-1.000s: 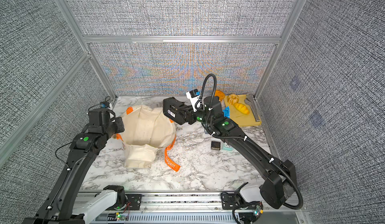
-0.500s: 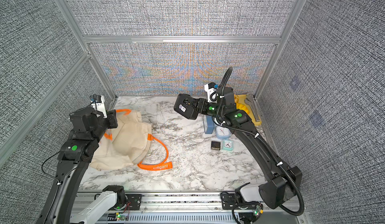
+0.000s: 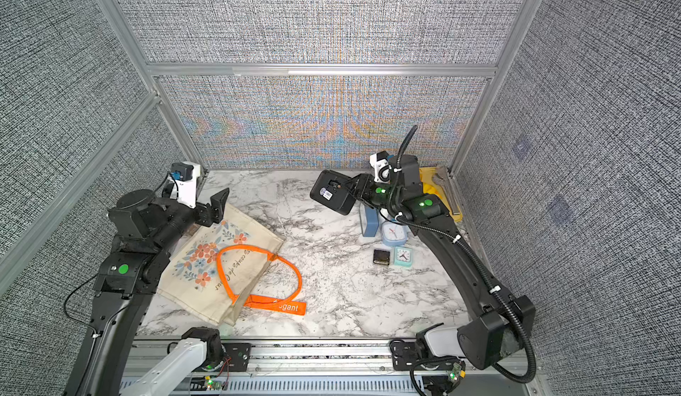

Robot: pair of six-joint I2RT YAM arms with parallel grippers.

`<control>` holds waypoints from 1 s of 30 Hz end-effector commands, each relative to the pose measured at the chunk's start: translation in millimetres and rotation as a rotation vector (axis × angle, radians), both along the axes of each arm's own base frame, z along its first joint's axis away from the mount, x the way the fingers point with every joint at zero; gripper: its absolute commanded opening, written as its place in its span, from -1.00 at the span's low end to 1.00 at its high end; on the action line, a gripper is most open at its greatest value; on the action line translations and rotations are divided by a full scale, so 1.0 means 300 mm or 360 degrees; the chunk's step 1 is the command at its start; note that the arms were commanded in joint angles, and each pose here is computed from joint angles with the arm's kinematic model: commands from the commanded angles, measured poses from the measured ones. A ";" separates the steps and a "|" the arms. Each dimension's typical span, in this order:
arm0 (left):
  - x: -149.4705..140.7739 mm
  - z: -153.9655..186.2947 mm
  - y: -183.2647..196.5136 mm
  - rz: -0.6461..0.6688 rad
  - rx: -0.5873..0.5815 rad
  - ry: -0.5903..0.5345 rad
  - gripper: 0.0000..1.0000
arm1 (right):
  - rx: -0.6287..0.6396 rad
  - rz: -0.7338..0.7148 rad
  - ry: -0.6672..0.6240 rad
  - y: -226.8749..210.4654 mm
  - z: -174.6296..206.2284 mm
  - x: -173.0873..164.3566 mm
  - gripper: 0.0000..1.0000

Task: Take the alarm clock out of the canvas bag
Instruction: Place the canvas bag at the center of the board, then place the alarm at the center of the board.

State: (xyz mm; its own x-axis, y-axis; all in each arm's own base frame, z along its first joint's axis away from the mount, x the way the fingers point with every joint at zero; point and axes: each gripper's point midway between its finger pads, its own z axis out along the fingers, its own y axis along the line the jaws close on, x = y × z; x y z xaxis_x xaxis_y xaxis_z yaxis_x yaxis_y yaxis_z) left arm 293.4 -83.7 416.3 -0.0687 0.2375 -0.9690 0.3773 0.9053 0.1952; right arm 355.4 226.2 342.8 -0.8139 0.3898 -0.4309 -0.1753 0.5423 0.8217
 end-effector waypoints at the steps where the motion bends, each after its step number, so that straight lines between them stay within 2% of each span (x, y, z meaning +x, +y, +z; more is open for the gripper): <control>1: -0.043 0.078 -0.110 -0.0299 0.0314 -0.0327 0.63 | 0.0240 0.0045 0.0109 0.024 0.067 -0.015 -0.47; 5: -0.085 0.020 -0.203 -0.0496 0.0638 -0.0485 0.61 | 0.0469 0.0032 0.0348 0.018 0.088 -0.034 -0.47; 11: -0.131 -0.026 -0.330 -0.0616 0.0945 -0.0664 0.58 | 0.0686 0.0062 0.0713 0.012 0.084 -0.074 -0.46; 15: -0.161 -0.058 -0.435 -0.0747 0.1065 -0.0741 0.57 | 0.0765 0.0170 0.0919 0.033 0.068 -0.116 -0.46; 21: -0.213 -0.115 -0.606 -0.1017 0.1033 -0.0769 0.55 | 0.0839 0.0311 0.1048 0.050 0.088 -0.169 -0.46; 24: -0.236 -0.120 -0.633 -0.1099 0.0938 -0.0760 0.53 | 0.0861 0.0367 0.1072 0.053 0.103 -0.193 -0.46; 30: -0.246 -0.144 -0.647 -0.1135 0.0835 -0.0708 0.52 | 0.0868 0.0425 0.1088 0.054 0.124 -0.223 -0.46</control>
